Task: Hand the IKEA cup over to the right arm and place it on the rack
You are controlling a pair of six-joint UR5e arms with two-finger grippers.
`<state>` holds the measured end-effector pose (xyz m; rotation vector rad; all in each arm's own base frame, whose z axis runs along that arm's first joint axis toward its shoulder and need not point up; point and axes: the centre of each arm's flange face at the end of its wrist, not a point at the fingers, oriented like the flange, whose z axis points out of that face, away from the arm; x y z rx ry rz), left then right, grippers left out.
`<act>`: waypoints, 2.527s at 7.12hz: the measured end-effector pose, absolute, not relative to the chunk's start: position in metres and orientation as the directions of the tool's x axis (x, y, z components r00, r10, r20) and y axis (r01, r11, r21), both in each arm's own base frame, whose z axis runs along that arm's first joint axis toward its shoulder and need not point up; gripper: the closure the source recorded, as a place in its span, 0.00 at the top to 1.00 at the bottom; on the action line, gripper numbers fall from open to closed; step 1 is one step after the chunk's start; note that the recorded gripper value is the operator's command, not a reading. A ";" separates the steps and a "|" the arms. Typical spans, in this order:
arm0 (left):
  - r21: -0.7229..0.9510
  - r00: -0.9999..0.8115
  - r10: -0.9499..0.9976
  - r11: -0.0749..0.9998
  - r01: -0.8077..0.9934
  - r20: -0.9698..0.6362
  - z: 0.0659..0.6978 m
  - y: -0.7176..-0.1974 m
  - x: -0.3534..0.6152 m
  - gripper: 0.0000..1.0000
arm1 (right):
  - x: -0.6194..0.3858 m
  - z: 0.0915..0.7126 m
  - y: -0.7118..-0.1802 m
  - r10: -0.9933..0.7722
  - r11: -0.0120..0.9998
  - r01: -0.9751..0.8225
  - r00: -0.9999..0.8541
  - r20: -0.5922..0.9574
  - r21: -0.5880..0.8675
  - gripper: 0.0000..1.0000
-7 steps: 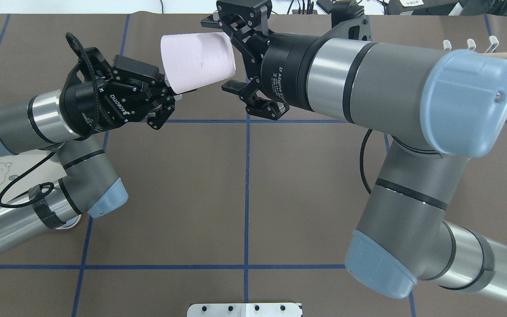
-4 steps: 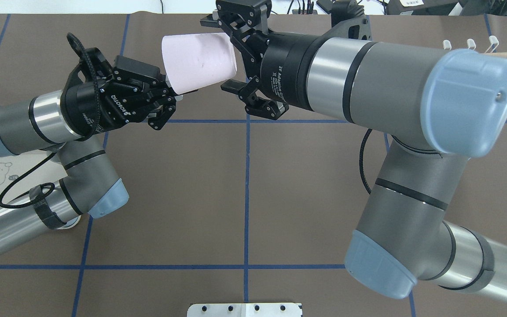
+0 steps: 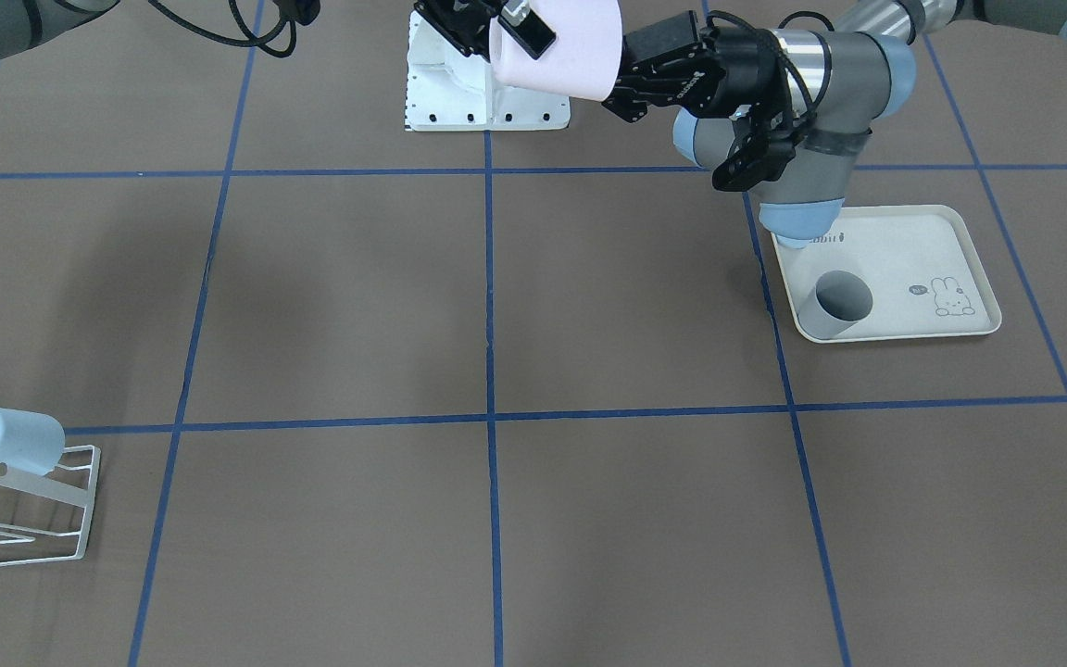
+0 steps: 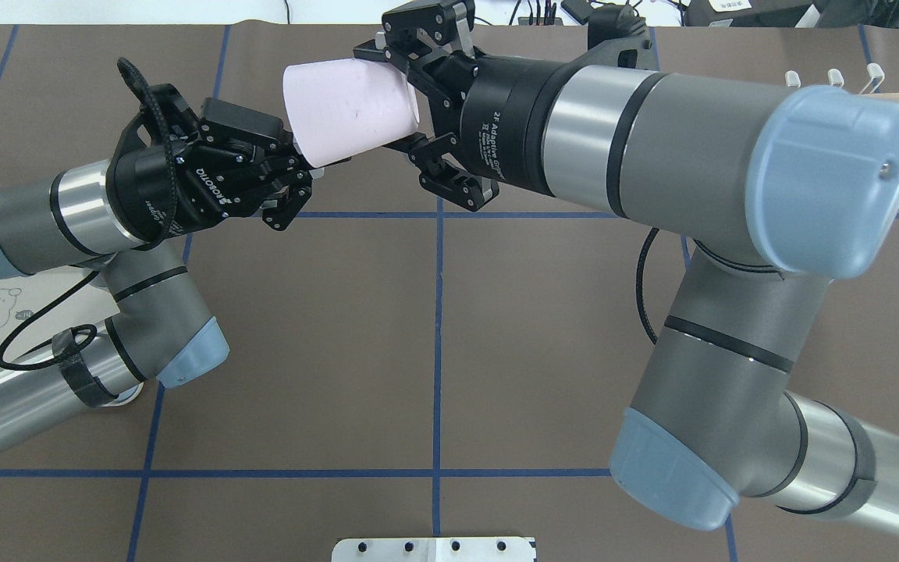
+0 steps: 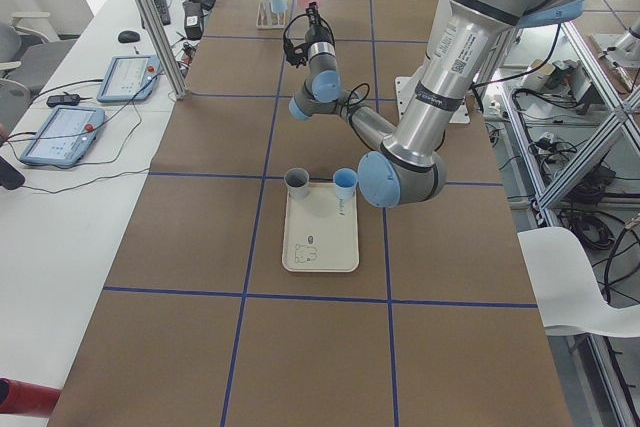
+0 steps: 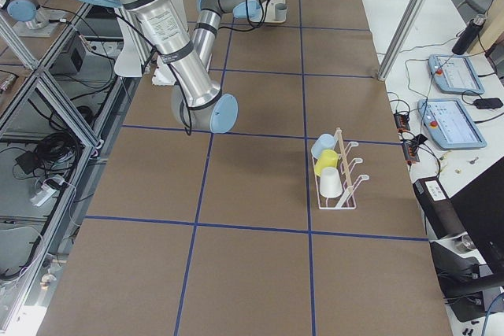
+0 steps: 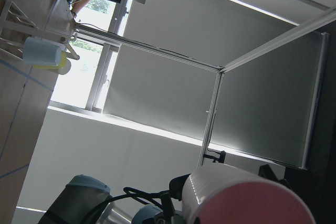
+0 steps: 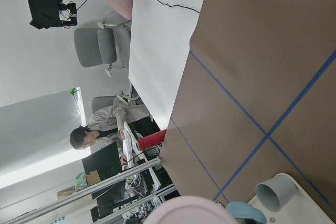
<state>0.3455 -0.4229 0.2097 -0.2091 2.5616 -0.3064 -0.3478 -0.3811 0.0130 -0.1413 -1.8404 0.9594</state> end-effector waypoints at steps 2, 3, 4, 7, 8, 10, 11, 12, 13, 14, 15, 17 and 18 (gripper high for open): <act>-0.262 -0.836 -0.213 0.961 -0.086 -0.506 0.209 -0.423 0.347 0.68 | -0.346 0.011 -0.380 0.494 0.676 -0.305 -0.487 0.720 -0.670 0.00; -0.266 -0.834 -0.215 0.960 -0.085 -0.508 0.209 -0.423 0.347 0.69 | -0.347 0.011 -0.380 0.494 0.677 -0.306 -0.486 0.721 -0.670 0.00; -0.267 -0.833 -0.215 0.960 -0.084 -0.509 0.210 -0.423 0.347 0.69 | -0.347 0.012 -0.380 0.493 0.677 -0.308 -0.485 0.723 -0.668 0.00; -0.269 -0.830 -0.209 0.960 -0.074 -0.517 0.215 -0.424 0.346 0.69 | -0.340 0.013 -0.387 0.482 0.674 -0.325 -0.487 0.728 -0.663 0.00; -0.269 -0.829 -0.203 0.961 -0.066 -0.522 0.218 -0.425 0.346 0.69 | -0.336 0.019 -0.393 0.478 0.667 -0.345 -0.482 0.735 -0.660 0.00; -0.274 -0.826 -0.196 0.960 -0.052 -0.528 0.222 -0.428 0.345 0.69 | -0.327 0.047 -0.411 0.438 0.664 -0.438 -0.429 0.790 -0.606 0.00; -0.277 -0.825 -0.195 0.960 -0.049 -0.531 0.224 -0.429 0.344 0.69 | -0.321 0.066 -0.423 0.396 0.669 -0.519 -0.357 0.846 -0.532 0.00; -0.279 -0.824 -0.196 0.959 -0.048 -0.532 0.225 -0.430 0.345 0.69 | -0.313 0.081 -0.441 0.346 0.671 -0.619 -0.225 0.911 -0.407 0.00; -0.281 -0.823 -0.197 0.959 -0.047 -0.533 0.226 -0.430 0.345 0.69 | -0.304 0.093 -0.459 0.292 0.677 -0.695 -0.049 0.955 -0.243 0.00; -0.281 -0.823 -0.197 0.958 -0.047 -0.533 0.226 -0.430 0.346 0.69 | -0.296 0.108 -0.479 0.241 0.686 -0.724 0.128 0.962 -0.075 0.00; -0.283 -0.823 -0.196 0.958 -0.045 -0.533 0.226 -0.431 0.345 0.69 | -0.288 0.123 -0.502 0.218 0.693 -0.720 0.249 0.944 0.030 0.00; -0.285 -0.822 -0.195 0.958 -0.042 -0.535 0.228 -0.432 0.345 0.69 | -0.253 0.158 -0.554 0.188 0.745 -0.653 0.406 0.895 0.140 0.00; -0.287 -0.821 -0.195 0.957 -0.040 -0.537 0.229 -0.433 0.345 0.69 | -0.230 0.176 -0.579 0.165 0.776 -0.604 0.468 0.868 0.178 0.00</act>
